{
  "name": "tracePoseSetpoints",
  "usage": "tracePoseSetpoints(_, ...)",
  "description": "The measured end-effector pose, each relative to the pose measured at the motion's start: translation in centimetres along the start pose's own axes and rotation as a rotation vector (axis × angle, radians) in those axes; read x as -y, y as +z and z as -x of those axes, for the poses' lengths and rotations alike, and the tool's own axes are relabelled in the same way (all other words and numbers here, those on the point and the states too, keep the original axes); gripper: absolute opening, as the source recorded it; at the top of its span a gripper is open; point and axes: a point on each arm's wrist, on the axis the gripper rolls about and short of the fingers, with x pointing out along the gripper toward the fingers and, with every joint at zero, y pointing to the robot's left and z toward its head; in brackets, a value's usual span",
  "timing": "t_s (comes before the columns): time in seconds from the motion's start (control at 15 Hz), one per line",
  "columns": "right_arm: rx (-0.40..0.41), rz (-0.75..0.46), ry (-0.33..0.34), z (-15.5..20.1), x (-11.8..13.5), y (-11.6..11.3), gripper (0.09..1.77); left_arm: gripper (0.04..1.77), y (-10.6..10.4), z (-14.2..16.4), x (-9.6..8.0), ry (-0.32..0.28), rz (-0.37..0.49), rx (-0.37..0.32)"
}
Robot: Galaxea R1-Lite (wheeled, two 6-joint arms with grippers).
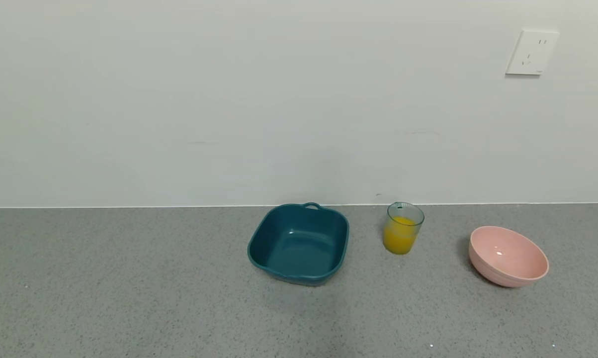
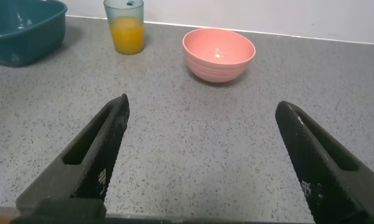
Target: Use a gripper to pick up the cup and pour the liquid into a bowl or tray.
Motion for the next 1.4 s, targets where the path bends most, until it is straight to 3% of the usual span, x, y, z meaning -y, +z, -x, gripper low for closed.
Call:
tracePoseSetpoints(0.4, -0.005, 0.0, -0.005, 0.0, 0.0, 0.0, 1.71, 1.72, 0.0, 0.0, 0.0, 0.0, 0.0, 0.0)
tracePoseSetpoints(0.53, 0.02, 0.001, 0.001, 0.3, 0.0, 1.1, 1.71, 1.72, 0.0, 0.0, 0.0, 0.0, 0.0, 0.0)
tracePoseSetpoints(0.93, 0.031, 0.007, -0.005, 0.6, 0.2, 6.0, 1.71, 1.72, 0.0, 0.0, 0.0, 0.0, 0.0, 0.0)
tracePoseSetpoints(1.4, -0.092, 0.019, 0.07, -4.2, 0.5, 13.5, 1.71, 1.72, 0.0, 0.0, 0.0, 0.0, 0.0, 0.0)
